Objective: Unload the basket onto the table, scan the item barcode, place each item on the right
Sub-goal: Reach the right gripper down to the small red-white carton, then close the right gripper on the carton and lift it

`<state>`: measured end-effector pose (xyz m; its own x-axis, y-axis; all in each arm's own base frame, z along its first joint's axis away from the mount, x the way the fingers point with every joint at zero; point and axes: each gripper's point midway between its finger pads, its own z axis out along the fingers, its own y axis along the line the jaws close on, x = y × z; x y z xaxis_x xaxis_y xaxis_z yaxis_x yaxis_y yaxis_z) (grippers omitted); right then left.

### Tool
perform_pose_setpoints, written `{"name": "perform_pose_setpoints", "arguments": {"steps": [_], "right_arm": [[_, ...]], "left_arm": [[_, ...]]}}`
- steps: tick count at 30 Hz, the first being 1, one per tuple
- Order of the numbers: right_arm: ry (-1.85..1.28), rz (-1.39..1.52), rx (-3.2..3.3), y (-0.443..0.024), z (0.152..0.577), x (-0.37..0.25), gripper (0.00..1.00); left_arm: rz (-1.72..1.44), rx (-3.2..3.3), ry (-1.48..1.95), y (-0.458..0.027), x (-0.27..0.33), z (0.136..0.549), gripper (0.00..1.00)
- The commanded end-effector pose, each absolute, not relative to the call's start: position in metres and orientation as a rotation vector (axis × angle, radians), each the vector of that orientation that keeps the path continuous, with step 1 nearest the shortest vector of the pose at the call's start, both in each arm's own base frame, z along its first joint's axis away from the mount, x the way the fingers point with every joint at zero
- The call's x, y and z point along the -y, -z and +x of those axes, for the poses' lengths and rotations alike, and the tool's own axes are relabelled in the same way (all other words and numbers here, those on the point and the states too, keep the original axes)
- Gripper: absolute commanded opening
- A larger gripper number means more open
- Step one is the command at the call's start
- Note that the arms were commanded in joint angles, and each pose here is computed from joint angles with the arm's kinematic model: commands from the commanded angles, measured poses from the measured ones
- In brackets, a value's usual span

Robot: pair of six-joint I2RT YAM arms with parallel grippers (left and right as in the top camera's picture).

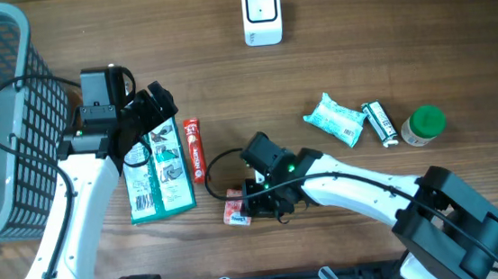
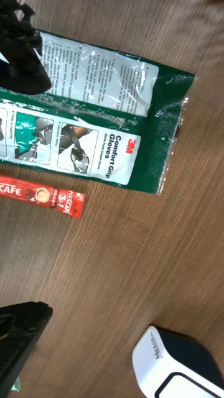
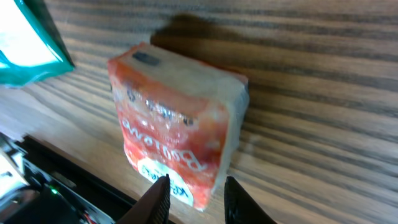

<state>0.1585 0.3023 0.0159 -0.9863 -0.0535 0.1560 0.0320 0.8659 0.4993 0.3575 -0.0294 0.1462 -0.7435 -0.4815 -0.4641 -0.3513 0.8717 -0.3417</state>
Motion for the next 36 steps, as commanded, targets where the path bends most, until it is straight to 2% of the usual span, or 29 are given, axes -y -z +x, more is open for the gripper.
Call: {"name": "perform_pose_setpoints", "arguments": {"steps": [1, 11, 18, 30, 36], "right_arm": [[0.75, -0.112, 2.849, -0.004, 0.154, -0.299, 0.29], [0.731, -0.214, 2.872, -0.001, 0.161, -0.297, 0.36], [0.75, -0.232, 2.897, -0.002, 0.17, -0.297, 0.36], [0.766, -0.227, 2.921, -0.003, 0.176, -0.298, 0.34], [0.743, -0.239, 2.925, -0.001, 0.176, -0.294, 0.27]], "left_arm": [[-0.591, -2.455, 0.309, -0.157, 0.028, 0.361, 1.0], [-0.592, -2.455, 0.308, -0.157, 0.028, 0.361, 1.0], [-0.592, -2.455, 0.308, -0.157, 0.028, 0.361, 1.0], [-0.591, -2.455, 0.309, -0.157, 0.028, 0.361, 1.0], [-0.592, -2.455, 0.309, -0.157, 0.028, 0.361, 1.0]]}}
